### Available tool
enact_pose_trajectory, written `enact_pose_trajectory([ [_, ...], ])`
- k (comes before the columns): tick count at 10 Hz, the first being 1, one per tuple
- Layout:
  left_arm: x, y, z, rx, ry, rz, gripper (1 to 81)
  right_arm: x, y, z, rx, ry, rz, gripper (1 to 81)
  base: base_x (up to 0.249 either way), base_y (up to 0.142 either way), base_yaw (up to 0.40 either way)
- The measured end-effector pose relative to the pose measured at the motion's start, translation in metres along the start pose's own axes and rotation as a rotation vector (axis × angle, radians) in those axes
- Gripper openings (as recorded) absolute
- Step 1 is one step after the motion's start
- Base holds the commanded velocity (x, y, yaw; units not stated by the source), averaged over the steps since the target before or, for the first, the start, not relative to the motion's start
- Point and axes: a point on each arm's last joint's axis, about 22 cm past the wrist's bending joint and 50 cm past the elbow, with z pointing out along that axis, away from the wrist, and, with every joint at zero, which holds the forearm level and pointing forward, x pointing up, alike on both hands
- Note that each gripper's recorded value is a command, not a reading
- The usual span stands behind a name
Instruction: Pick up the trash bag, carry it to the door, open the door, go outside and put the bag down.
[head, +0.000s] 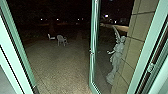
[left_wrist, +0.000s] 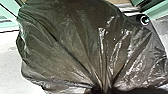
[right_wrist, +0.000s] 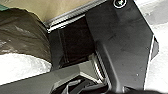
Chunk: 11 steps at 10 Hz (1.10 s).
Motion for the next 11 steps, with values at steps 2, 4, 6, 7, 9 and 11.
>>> enact_pose_trajectory([
  [2, -0.0006, -0.0022, -0.0004, 0.003, -0.001, 0.000, 1.0, -0.0025, -0.0027, 0.0006, 0.003, -0.002, 0.003, 81.1, 0.000, -0.093, 0.000],
  [4, -0.0001, -0.0016, -0.0003, 0.002, 0.000, 0.000, 1.0, -0.0023, 0.0024, -0.0007, -0.004, -0.002, 0.000, 81.1, 0.000, -0.093, 0.000],
  [6, 0.0004, 0.0004, 0.0001, 0.000, 0.000, 0.000, 1.0, -0.0020, 0.0010, -0.0003, -0.002, -0.002, 0.000, 81.1, 0.000, -0.038, 0.000],
  [7, 0.0002, 0.0023, 0.0005, -0.002, 0.001, 0.000, 1.0, -0.0015, 0.0059, -0.0015, -0.009, -0.001, 0.000, 81.1, 0.000, 0.000, 0.000],
  [9, 0.0002, 0.0013, 0.0003, -0.001, 0.000, 0.000, 1.0, -0.0022, 0.0014, -0.0002, -0.004, -0.001, 0.000, 81.1, 0.000, 0.000, 0.000],
  [11, -0.0004, -0.0001, 0.0000, 0.000, 0.000, 0.000, 1.0, -0.0020, 0.0011, -0.0001, -0.003, 0.000, 0.000, 81.1, 0.000, 0.000, 0.000],
])
